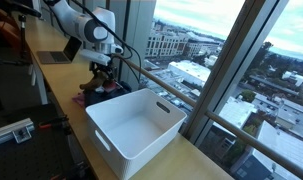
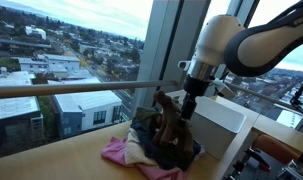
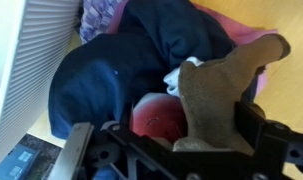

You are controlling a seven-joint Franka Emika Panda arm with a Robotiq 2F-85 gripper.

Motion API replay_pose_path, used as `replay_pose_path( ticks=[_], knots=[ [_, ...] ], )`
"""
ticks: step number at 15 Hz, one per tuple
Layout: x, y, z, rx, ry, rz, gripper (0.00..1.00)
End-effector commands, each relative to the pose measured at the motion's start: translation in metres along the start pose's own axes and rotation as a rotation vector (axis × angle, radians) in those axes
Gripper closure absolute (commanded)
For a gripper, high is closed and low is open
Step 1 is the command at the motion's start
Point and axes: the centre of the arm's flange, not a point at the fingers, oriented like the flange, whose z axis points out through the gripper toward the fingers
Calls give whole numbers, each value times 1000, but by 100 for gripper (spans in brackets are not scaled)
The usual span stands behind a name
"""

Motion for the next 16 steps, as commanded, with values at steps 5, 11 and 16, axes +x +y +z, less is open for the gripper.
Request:
replay_pose_path(
  ticks=[5,11,16],
  knots=[
    [36,5,76,151,-9,-45,0],
    [50,-1,91,198,-31,-58,0],
    [39,13,68,196,-52,-26,0]
  ],
)
